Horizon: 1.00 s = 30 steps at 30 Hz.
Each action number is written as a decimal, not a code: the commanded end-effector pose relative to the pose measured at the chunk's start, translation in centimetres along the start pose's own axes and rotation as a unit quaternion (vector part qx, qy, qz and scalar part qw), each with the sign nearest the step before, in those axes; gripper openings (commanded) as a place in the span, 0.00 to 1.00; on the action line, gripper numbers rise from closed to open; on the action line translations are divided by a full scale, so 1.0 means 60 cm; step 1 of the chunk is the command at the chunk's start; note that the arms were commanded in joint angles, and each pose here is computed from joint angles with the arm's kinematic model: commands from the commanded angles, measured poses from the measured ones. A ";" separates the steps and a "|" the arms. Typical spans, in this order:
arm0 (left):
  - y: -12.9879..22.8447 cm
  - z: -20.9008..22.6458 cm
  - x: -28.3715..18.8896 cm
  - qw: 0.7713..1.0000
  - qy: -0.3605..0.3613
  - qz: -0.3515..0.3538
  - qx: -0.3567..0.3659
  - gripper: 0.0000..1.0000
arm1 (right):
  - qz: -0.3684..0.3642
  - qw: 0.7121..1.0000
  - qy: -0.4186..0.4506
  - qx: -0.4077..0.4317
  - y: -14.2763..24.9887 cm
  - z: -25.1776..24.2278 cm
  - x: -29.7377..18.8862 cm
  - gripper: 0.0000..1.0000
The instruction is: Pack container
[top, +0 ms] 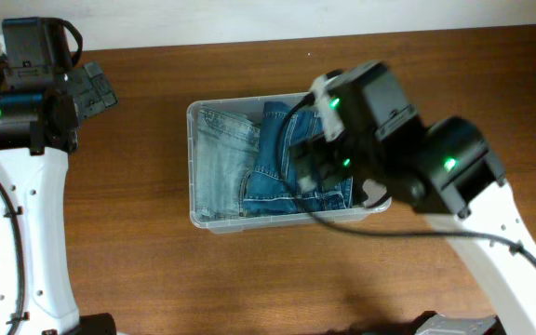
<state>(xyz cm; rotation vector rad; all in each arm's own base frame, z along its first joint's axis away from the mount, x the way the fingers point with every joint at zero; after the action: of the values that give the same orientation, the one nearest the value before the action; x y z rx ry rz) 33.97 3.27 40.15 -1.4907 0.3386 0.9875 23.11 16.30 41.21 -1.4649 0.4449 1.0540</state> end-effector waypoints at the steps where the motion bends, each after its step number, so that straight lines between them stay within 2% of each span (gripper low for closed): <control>1: 0.001 0.001 0.003 1.000 0.001 0.003 0.002 0.99 | -0.022 0.999 -0.029 -0.025 0.015 0.028 -0.036 0.99; 7: 0.001 0.001 0.003 1.000 0.001 0.003 0.002 0.99 | -0.074 0.996 -0.016 -0.053 0.029 0.012 -0.093 0.98; 16: 0.001 0.001 0.003 1.000 0.001 0.003 0.002 0.99 | -0.190 0.982 -0.005 0.015 0.091 -0.068 -0.218 0.99; 23: 0.001 0.001 0.003 1.000 0.001 0.003 0.002 0.99 | -0.291 0.955 0.005 0.055 0.215 -0.109 -0.265 0.99; 30: 0.001 0.001 0.003 1.000 0.001 0.003 0.002 0.99 | -0.391 0.916 0.034 0.080 0.346 -0.134 -0.226 0.99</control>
<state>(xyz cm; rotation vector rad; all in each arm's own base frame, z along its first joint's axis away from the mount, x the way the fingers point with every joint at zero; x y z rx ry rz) 33.96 3.24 40.12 -1.4921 0.3436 0.9867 3.09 0.66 41.45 -1.3522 -0.0337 0.3704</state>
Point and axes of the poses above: each gripper's point midway between its finger pads, its own x axis out along the fingers, its own z axis along the line the jaws close on, y = z × x, the point moved 10 cm from there along -x, back along the fingers, and after that the axes turned 8 degrees about x, right-handed, at the moved point
